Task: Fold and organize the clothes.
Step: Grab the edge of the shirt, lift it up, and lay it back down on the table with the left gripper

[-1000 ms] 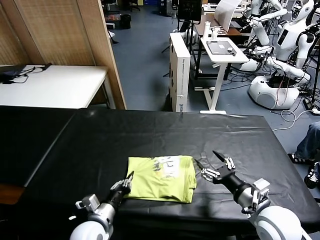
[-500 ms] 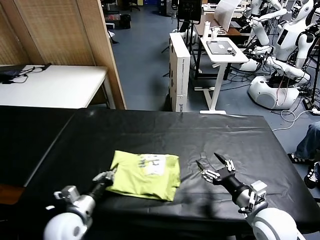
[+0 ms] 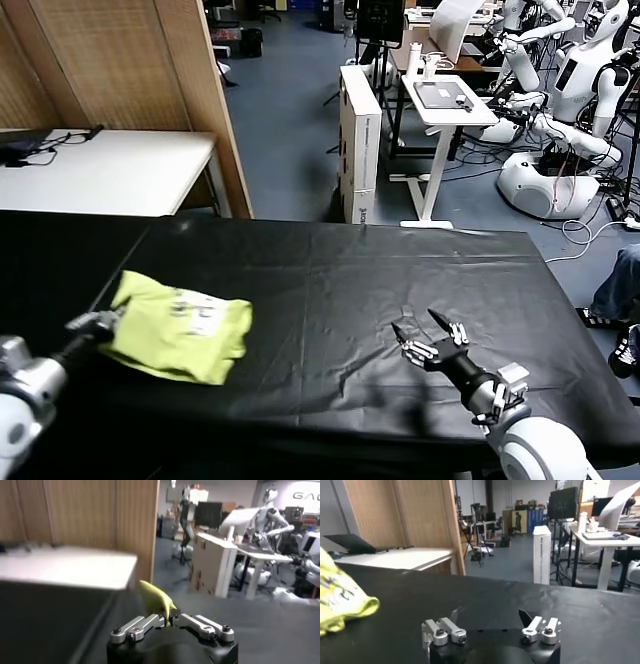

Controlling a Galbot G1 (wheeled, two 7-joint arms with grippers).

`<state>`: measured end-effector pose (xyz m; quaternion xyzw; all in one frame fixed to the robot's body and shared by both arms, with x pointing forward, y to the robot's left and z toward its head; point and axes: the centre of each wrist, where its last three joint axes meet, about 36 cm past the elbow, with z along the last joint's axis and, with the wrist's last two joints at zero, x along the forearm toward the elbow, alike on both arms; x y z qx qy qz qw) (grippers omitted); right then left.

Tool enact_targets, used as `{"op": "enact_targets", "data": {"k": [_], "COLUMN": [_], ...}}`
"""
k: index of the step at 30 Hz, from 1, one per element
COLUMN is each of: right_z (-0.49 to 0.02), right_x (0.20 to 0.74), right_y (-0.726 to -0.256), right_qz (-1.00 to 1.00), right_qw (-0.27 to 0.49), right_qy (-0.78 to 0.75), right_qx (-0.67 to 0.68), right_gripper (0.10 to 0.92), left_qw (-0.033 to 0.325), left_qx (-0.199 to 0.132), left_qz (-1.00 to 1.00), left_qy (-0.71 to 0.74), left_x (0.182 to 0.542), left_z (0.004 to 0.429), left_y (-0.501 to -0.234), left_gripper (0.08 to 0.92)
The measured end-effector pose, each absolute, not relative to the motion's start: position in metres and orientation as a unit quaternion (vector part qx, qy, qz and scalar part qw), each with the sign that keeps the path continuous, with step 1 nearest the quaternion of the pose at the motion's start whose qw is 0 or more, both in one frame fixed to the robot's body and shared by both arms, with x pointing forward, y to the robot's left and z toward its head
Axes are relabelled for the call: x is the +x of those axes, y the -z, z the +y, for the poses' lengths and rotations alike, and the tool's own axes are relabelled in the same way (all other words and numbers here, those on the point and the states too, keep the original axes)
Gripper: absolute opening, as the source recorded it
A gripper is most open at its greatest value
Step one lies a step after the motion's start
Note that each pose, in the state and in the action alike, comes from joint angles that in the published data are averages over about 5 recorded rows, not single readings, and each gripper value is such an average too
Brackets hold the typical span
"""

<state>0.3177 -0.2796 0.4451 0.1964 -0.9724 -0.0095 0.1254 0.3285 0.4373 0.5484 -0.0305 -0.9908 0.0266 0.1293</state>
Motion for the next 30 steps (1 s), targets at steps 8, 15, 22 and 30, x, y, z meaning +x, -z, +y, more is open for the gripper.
{"op": "enact_targets", "data": {"k": [8, 15, 22, 30], "right_z": [-0.274, -0.274, -0.271, -0.262], "right_x": [0.312, 0.306, 0.311, 0.322], "right_y": [-0.440, -0.441, -0.442, -0.448], "right_qz": [-0.971, -0.969, -0.965, -0.946], "right_qw": [0.133, 0.139, 0.151, 0.189], "right_qy": [0.007, 0.003, 0.008, 0.050], "right_qx": [0.198, 0.203, 0.215, 0.260], "right_gripper": [0.907, 0.907, 0.907, 0.907], "left_qw": [0.162, 0.193, 0.217, 0.210], "left_qx": [-0.089, -0.164, -0.190, -0.208], "left_qz": [-0.977, -0.947, -0.930, -0.927], "left_qy": [-0.111, -0.199, -0.228, -0.232], "left_x": [0.315, 0.323, 0.333, 0.329], "left_z": [0.343, 0.253, 0.214, 0.210], "left_y": [-0.521, -0.469, -0.444, -0.449], "left_gripper": [0.182, 0.182, 0.184, 0.559]}}
